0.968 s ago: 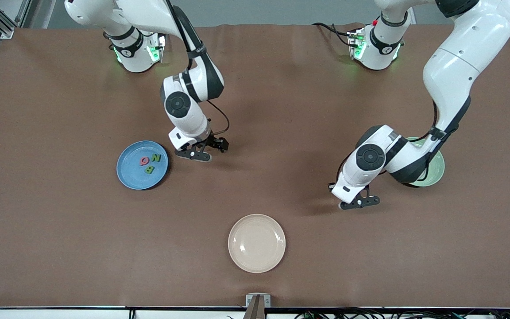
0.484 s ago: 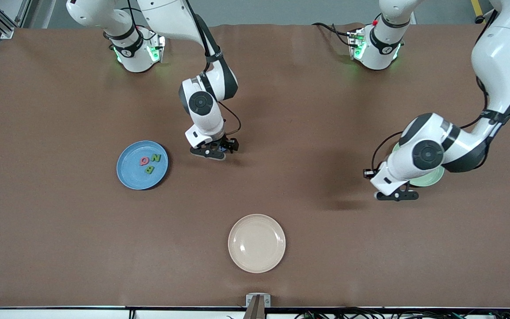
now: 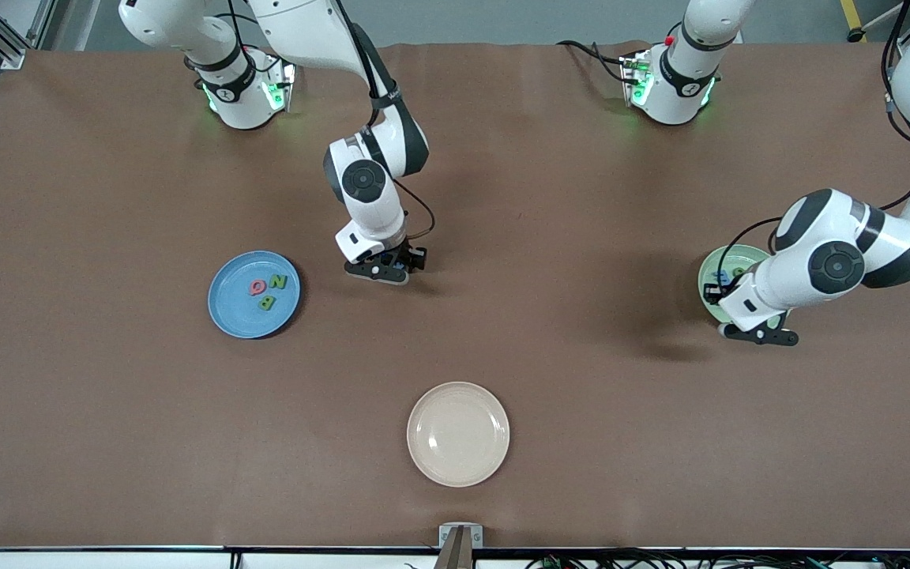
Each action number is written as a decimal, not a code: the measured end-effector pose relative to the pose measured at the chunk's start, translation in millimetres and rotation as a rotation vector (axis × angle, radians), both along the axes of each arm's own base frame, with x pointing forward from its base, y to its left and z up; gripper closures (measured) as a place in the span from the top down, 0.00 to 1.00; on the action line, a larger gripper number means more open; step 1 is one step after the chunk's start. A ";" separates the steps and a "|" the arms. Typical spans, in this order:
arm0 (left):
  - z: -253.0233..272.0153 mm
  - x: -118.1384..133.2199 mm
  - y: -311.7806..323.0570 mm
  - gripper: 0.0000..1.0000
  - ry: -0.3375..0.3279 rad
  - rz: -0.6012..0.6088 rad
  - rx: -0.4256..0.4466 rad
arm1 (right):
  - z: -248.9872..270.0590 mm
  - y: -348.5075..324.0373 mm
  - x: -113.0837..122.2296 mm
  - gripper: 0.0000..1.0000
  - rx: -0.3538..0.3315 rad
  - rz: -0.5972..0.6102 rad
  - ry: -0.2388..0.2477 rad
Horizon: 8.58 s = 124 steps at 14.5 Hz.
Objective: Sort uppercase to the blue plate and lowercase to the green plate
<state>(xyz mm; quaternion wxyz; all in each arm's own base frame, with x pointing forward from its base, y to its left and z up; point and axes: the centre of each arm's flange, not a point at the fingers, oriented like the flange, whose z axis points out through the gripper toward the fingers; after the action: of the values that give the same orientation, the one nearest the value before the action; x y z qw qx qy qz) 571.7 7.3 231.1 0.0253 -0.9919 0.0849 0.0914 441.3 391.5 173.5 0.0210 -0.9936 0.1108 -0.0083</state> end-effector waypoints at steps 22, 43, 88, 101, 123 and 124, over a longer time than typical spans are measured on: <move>-41.5 -6.1 47.1 0.33 -0.080 -0.076 0.012 | 90.5 -274.8 108.5 0.34 -0.026 0.268 0.230; 30.8 20.8 29.4 1.00 -0.115 -0.046 -0.062 | 74.9 -333.0 106.7 1.00 -0.005 0.309 0.263; 366.0 -15.8 -27.1 1.00 -0.210 0.114 -0.153 | 380.9 -389.8 179.3 1.00 -0.013 0.216 0.188; 412.5 -24.6 -20.1 1.00 -0.230 0.118 -0.150 | 425.7 -411.9 124.7 1.00 0.031 0.200 0.150; 428.3 -25.9 -34.9 1.00 -0.262 0.159 -0.123 | 486.0 -413.7 71.6 1.00 0.003 0.275 0.047; 428.4 -25.9 -34.8 1.00 -0.262 0.159 -0.123 | 487.0 -413.8 70.5 1.00 0.003 0.275 0.045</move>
<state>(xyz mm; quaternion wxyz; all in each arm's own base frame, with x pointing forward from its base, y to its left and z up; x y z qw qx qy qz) 545.7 -27.5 659.4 -0.0321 -0.9986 0.0077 -0.0422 511.7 -22.3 660.5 0.0208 -0.9993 -0.0261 0.0172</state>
